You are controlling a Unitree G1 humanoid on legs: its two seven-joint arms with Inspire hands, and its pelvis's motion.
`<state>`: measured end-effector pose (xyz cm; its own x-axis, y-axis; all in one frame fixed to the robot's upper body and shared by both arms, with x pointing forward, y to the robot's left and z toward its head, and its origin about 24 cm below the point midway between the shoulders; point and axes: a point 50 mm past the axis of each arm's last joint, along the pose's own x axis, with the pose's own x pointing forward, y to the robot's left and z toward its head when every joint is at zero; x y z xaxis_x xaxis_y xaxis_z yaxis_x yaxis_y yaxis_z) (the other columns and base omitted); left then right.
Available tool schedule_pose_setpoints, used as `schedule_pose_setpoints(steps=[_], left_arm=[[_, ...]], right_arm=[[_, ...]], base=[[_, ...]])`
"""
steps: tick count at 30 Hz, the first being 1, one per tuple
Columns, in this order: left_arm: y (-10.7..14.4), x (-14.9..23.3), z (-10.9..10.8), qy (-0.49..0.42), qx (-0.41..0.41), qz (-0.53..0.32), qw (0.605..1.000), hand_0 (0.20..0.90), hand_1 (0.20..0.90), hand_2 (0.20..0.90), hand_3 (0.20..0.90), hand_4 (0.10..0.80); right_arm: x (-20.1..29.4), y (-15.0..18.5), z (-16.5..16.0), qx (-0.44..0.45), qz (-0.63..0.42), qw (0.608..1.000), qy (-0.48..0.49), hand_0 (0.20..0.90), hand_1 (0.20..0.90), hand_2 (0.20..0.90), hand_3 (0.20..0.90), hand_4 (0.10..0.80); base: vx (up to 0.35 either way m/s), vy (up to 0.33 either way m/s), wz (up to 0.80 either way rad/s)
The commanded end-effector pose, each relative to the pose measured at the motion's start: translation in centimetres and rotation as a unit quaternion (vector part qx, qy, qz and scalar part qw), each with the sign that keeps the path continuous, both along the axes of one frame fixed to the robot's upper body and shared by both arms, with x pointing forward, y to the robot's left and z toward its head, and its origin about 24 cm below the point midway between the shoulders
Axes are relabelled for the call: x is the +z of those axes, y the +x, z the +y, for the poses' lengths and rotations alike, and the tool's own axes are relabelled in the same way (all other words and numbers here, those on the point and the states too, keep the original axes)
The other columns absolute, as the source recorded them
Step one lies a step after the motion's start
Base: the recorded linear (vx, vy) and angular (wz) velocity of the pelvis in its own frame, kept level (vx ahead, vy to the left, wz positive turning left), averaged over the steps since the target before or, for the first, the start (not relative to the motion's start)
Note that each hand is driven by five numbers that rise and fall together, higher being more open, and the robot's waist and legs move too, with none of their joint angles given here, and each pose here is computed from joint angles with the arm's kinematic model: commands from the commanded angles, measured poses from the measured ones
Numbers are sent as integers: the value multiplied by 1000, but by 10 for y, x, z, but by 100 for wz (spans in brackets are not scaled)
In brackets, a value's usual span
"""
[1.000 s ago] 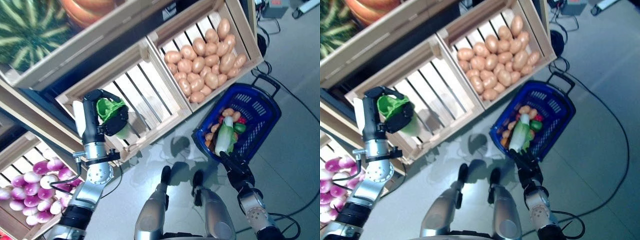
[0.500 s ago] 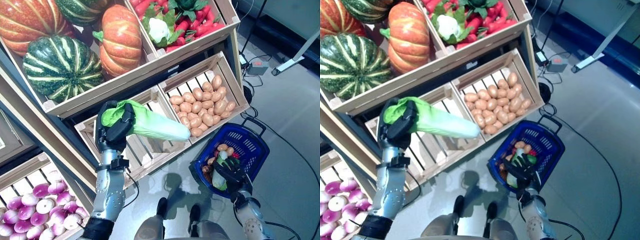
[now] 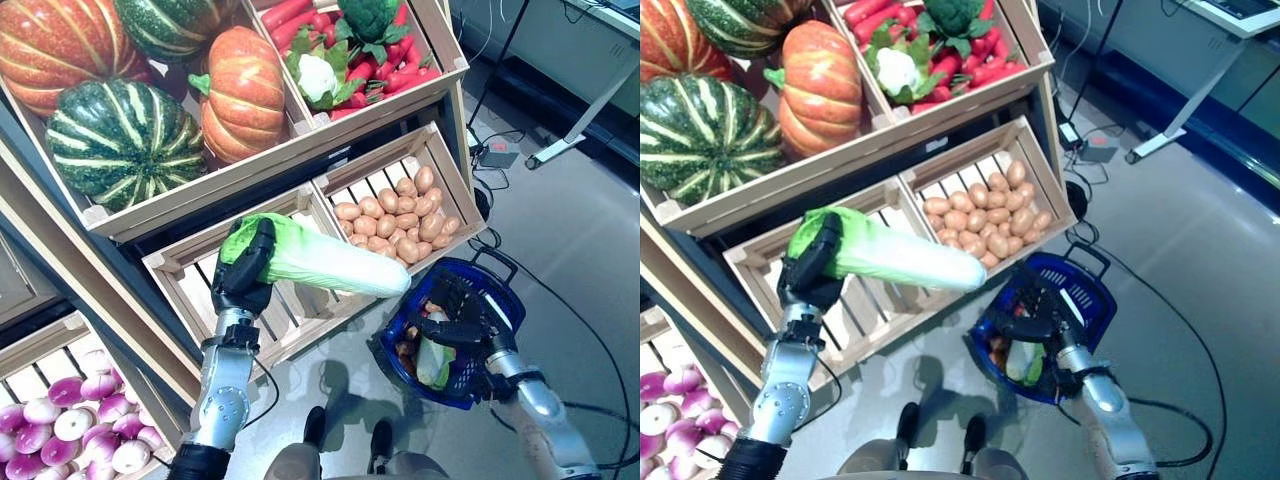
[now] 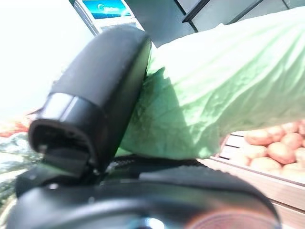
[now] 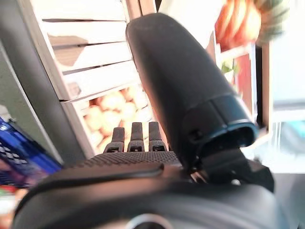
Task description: Put vegetables into the basket
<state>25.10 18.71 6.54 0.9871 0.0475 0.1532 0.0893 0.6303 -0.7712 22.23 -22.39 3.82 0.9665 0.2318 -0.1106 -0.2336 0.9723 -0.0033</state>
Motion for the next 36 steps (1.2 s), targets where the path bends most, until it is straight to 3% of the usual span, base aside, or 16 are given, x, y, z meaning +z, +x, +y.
schedule_pose_setpoints(steps=[1, 11, 19, 29, 36], left_arm=[[5, 42, 5, 81, -5, -93, 992, 300, 300, 300, 300, 400], [10, 33, -4, 158, -48, -73, 984, 300, 300, 300, 300, 400], [13, 30, -12, 164, -72, -68, 982, 300, 300, 300, 300, 400], [14, 27, -22, 165, -103, -67, 979, 300, 300, 300, 300, 400], [12, 24, -26, 166, -120, -64, 977, 300, 300, 300, 300, 400]], right_arm=[[52, 15, 8, 72, -110, 991, -31, 900, 900, 900, 900, 800], [52, 19, 38, 164, -71, 983, 33, 900, 900, 900, 900, 800], [47, 25, 55, 194, -49, 979, 33, 900, 900, 900, 900, 800], [24, 17, 73, 293, 68, 952, 49, 900, 900, 900, 900, 800], [17, 16, 74, 306, 98, 946, 37, 900, 900, 900, 900, 800]], base=[[0, 0, 0], [0, 0, 0], [0, 0, 0], [0, 0, 0], [1, 3, 2]])
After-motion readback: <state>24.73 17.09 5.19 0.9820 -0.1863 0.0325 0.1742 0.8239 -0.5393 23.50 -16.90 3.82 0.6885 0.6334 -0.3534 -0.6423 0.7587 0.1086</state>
